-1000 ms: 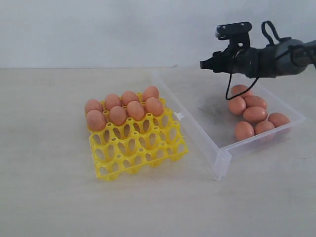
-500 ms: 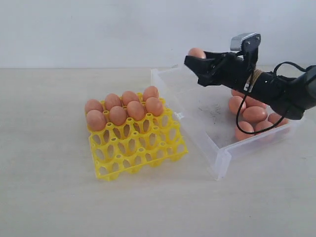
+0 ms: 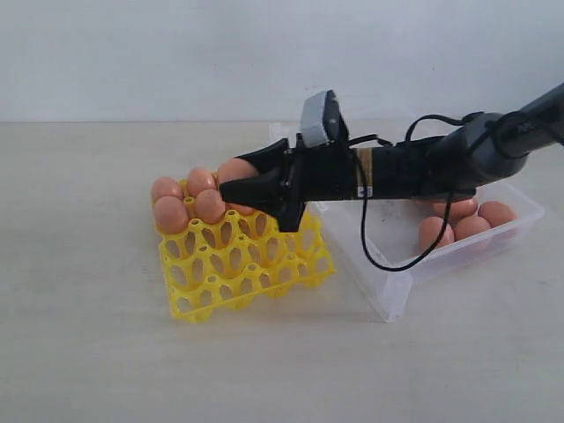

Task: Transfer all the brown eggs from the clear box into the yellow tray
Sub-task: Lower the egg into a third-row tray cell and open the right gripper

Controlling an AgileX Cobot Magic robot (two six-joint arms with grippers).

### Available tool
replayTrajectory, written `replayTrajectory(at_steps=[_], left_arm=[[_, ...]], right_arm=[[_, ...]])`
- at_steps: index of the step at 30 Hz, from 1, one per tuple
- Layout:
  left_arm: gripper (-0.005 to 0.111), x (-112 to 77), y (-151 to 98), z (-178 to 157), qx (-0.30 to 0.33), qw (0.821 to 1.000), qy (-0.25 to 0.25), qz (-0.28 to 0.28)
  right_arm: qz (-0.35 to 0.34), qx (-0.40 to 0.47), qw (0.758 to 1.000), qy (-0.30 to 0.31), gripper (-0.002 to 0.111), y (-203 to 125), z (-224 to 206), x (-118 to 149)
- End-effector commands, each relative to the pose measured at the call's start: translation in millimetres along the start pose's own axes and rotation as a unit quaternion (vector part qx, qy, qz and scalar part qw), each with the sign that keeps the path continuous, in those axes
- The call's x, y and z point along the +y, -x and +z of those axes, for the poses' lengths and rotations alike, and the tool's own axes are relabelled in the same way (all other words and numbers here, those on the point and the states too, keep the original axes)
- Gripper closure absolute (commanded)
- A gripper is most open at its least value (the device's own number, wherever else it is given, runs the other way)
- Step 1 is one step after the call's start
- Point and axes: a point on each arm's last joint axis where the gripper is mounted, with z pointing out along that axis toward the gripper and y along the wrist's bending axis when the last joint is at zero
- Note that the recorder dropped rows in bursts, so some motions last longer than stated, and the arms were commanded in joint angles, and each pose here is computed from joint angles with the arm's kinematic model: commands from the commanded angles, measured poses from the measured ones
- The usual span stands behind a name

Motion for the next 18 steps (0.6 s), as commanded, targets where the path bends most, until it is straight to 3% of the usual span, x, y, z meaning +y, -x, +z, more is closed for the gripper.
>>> replayTrajectory(at_steps=[1,8,18], left_arm=[[0.029,-0.6,-1,0,-0.001,1.000,-0.004,-0.007],[0.029,-0.6,-1,0,-0.001,1.000,-0.004,-0.007],[0.029,-0.6,-1,0,-0.001,1.000,-0.004,-0.007]], right_arm=[[-0.011,-0.006,0.999,0.052,0.108,14,26,19],[0.039,-0.002,0.995,0.092,0.108,13,59,40],[0.037,0.057,0.997,0.025,0.108,-8,84,44]])
